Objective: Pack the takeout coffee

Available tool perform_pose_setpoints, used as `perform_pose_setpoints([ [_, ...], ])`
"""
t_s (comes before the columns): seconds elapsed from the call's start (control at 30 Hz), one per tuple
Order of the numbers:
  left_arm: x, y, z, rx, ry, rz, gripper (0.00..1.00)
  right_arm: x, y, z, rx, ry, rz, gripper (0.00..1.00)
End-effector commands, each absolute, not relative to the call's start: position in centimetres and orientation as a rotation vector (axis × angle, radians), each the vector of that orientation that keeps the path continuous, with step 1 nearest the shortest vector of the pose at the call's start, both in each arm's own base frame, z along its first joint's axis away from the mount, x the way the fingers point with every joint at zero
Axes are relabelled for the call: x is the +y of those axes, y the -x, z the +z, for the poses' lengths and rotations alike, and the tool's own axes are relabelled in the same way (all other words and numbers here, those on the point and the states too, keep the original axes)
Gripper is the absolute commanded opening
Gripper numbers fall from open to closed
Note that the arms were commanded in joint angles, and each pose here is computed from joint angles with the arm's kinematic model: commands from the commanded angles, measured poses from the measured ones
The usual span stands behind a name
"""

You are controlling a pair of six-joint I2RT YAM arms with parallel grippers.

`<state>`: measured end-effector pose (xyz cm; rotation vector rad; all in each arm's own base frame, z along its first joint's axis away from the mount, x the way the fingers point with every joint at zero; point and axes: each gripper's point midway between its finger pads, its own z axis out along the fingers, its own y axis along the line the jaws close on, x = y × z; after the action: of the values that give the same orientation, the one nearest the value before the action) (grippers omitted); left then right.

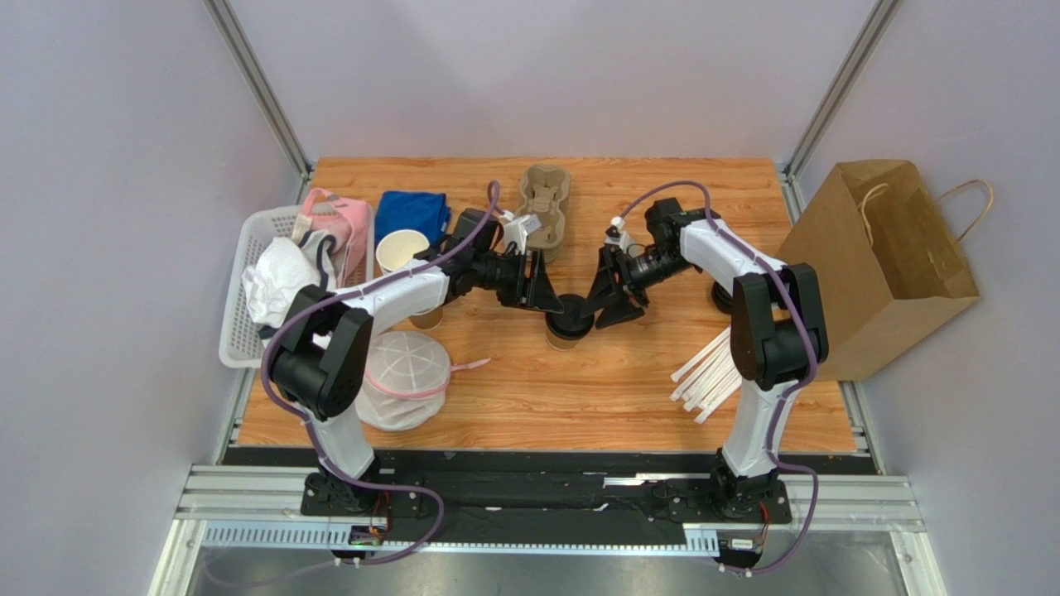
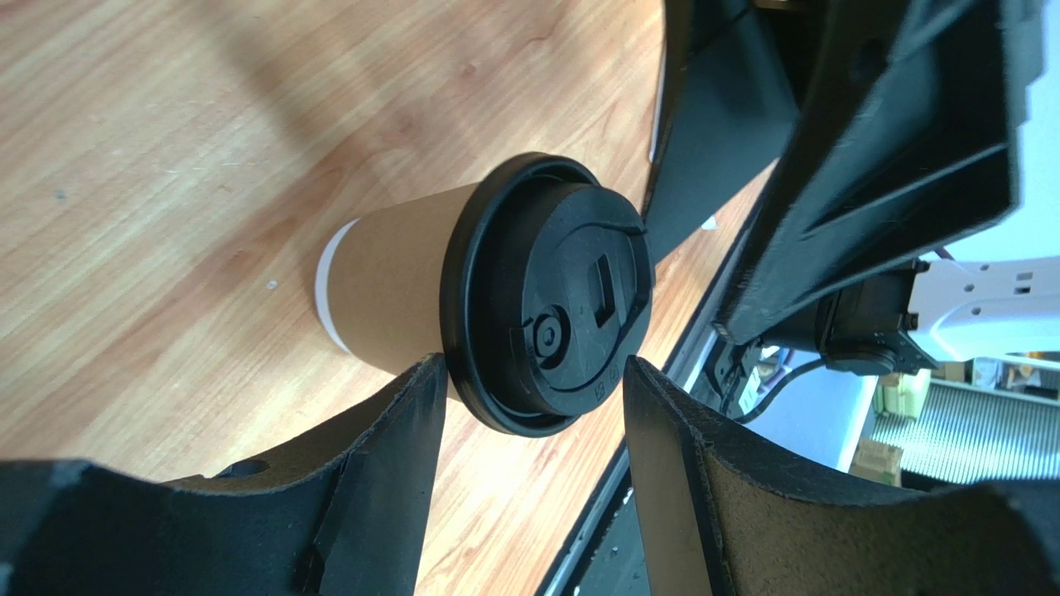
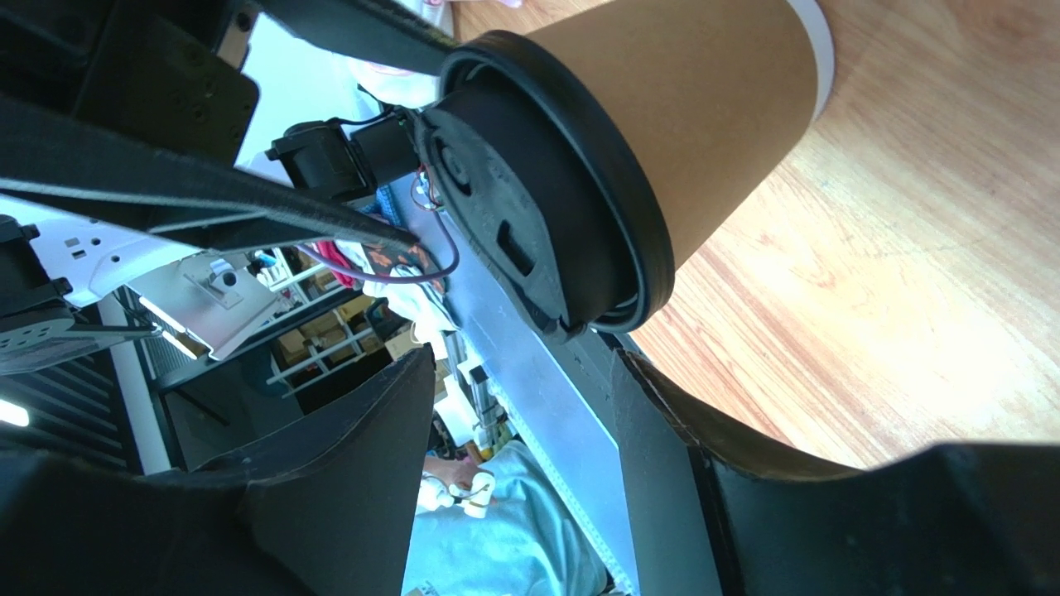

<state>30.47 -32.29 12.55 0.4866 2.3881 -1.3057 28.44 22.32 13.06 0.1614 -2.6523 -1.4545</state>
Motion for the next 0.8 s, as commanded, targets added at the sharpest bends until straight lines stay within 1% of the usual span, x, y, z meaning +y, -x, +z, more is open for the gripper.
perform_pose_setpoints([
  [0.0,-31.4,-31.5,13.3,2.356,-0.471,-1.283,0.63,23.1,-29.8,16.1,-2.669,-0.243,-1.568,0.58],
  [0.1,-30.8,-31.9,13.6,2.349,-0.451,-1.282,0.63,23.1,-30.0,16.9,-2.662,-0.256,-1.59,0.58],
  [0.17,-30.4,-32.0,14.8,2.316,-0.45,-1.293,0.62,23.1,-29.7,17.9,-2.652,-0.277,-1.619,0.56],
  [0.33,-30.3,-31.0,17.4,2.229,-0.485,-1.348,0.59,23.0,-29.0,20.4,-2.655,-0.313,-1.696,0.52],
  [0.4,-30.6,-30.6,18.1,2.208,-0.486,-1.379,0.55,23.5,-29.0,21.1,-2.647,-0.303,-1.729,0.48],
  [0.43,-30.8,-30.5,18.2,2.201,-0.492,-1.389,0.53,23.7,-29.2,21.3,-2.657,-0.32,-1.741,0.43],
  [0.5,-31.5,-30.0,18.6,2.185,-0.526,-1.421,0.44,24.3,-29.1,21.2,-2.646,-0.314,-1.738,0.38],
  [0.53,-31.8,-30.0,18.9,2.173,-0.538,-1.43,0.41,24.6,-29.2,20.9,-2.639,-0.309,-1.732,0.3],
  [0.57,-32.2,-29.7,19.1,2.167,-0.551,-1.448,0.35,24.9,-29.3,20.6,-2.632,-0.31,-1.732,0.27],
  [0.63,-33.1,-29.3,18.7,2.18,-0.572,-1.468,0.32,25.5,-29.2,19.7,-2.609,-0.3,-1.709,0.21],
  [0.67,-33.4,-29.2,18.4,2.19,-0.574,-1.471,0.29,25.6,-29.2,19.3,-2.607,-0.293,-1.696,0.19],
  [0.77,-33.9,-29.7,16.9,2.219,-0.551,-1.469,0.27,25.5,-29.3,17.5,-2.605,-0.265,-1.65,0.18],
])
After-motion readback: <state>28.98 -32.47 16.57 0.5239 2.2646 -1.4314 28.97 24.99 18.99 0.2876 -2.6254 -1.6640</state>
